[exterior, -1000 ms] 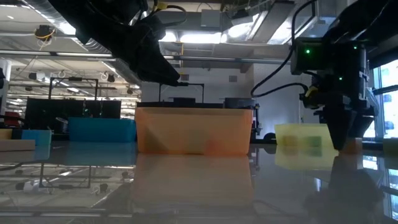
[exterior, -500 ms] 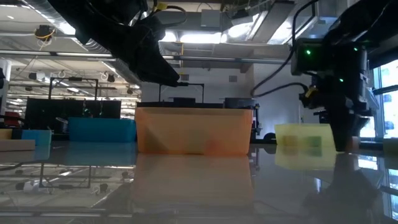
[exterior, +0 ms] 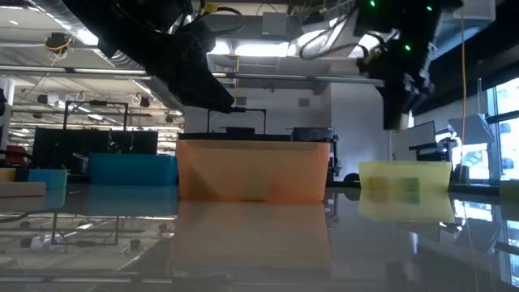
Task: Sort blocks by size
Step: Put the yellow cube block into the yellow bin
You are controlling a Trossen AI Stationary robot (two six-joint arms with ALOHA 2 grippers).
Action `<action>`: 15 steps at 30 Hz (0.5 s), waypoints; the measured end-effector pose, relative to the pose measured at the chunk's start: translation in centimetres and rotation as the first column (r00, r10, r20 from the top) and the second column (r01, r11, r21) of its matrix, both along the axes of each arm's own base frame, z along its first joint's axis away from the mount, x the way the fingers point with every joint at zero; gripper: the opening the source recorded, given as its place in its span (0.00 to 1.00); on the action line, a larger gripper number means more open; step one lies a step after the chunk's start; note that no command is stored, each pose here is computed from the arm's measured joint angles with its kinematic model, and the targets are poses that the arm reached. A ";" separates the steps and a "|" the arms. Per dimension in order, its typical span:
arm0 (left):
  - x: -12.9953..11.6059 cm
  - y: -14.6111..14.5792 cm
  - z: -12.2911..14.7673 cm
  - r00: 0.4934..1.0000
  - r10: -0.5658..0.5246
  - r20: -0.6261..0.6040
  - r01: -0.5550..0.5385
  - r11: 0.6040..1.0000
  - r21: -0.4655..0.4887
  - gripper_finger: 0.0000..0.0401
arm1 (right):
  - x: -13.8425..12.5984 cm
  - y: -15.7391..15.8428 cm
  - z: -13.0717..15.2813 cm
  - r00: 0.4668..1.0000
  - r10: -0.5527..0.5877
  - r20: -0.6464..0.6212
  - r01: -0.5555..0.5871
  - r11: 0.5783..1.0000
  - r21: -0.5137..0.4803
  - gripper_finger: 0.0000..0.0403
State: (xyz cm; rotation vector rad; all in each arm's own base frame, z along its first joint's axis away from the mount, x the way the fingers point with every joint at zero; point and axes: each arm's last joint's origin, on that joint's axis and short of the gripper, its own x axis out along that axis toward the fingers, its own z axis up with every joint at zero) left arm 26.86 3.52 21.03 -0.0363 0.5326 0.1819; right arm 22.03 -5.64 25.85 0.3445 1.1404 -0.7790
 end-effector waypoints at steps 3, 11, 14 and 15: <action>0.0 0.0 0.0 1.000 0.002 0.001 -0.002 1.000 -0.003 0.58 | -0.1 -1.6 1.4 1.000 -0.015 0.001 0.015 0.997 -0.080 0.34; 0.0 0.0 0.0 1.000 0.006 0.002 -0.005 1.000 -0.009 0.58 | -2.4 -7.7 2.0 0.985 -0.174 -0.017 0.170 0.974 -0.151 0.33; 0.0 0.0 0.0 1.000 0.006 0.002 -0.006 1.000 -0.009 0.58 | -3.6 -9.9 2.2 0.968 -0.249 0.021 0.249 0.954 -0.166 0.34; 0.0 0.0 0.0 1.000 0.006 0.002 -0.006 1.000 -0.009 0.58 | -4.0 -10.7 2.3 0.962 -0.269 0.044 0.272 0.948 -0.165 0.34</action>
